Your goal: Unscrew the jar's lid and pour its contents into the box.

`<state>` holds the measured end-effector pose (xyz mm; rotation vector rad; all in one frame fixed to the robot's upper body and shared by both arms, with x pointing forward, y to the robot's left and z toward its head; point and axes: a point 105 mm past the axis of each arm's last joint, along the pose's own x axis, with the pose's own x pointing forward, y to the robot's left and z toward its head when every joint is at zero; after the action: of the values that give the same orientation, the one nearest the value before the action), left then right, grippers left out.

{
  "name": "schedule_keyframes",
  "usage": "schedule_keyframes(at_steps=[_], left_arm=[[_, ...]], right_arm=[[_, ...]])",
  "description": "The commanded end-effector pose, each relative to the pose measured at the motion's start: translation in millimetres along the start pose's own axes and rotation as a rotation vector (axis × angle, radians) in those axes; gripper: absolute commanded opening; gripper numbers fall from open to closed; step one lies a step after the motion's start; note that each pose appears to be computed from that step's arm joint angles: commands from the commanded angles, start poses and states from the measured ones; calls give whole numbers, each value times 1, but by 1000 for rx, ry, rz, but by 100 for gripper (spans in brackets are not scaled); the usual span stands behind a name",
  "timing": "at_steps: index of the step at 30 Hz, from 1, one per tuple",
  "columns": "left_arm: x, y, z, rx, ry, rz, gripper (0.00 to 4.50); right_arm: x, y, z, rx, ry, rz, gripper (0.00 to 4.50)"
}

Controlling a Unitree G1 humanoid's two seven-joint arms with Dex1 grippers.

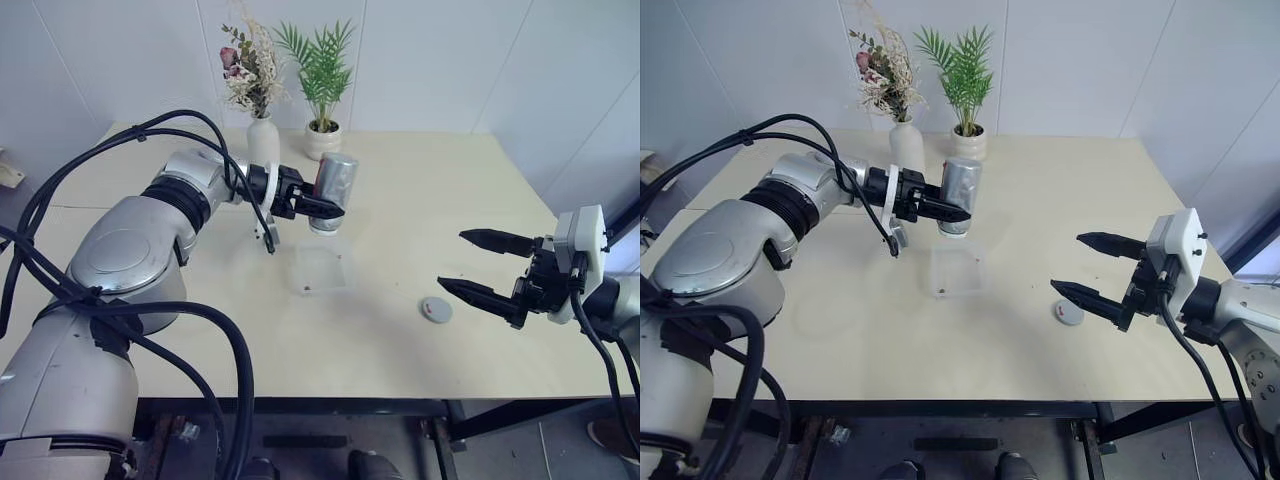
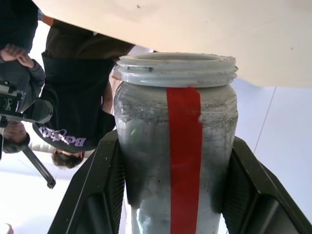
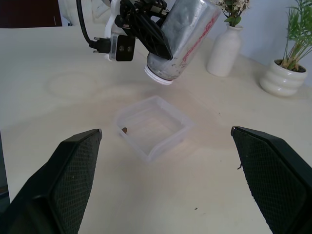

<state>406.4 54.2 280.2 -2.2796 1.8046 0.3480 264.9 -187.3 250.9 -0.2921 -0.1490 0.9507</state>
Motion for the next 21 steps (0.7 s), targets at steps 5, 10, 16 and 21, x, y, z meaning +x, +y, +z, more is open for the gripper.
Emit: schedule_keyframes(at_steps=[5, 10, 16, 21], left_arm=[[-24, -9, -34, -430, 354, -50, 214], [-40, -16, -41, -839, 588, -38, 214], [-63, -39, -40, -1455, 965, 93, 214], [-86, -65, -2, -2139, 1189, 427, 214]], right_arm=[[0, -1, 8, -41, -3, 2, 448], [0, -3, 10, -42, -14, -2, 448], [1, -4, 15, -41, -34, 13, 448], [-1, -3, 15, -45, -29, 13, 448]])
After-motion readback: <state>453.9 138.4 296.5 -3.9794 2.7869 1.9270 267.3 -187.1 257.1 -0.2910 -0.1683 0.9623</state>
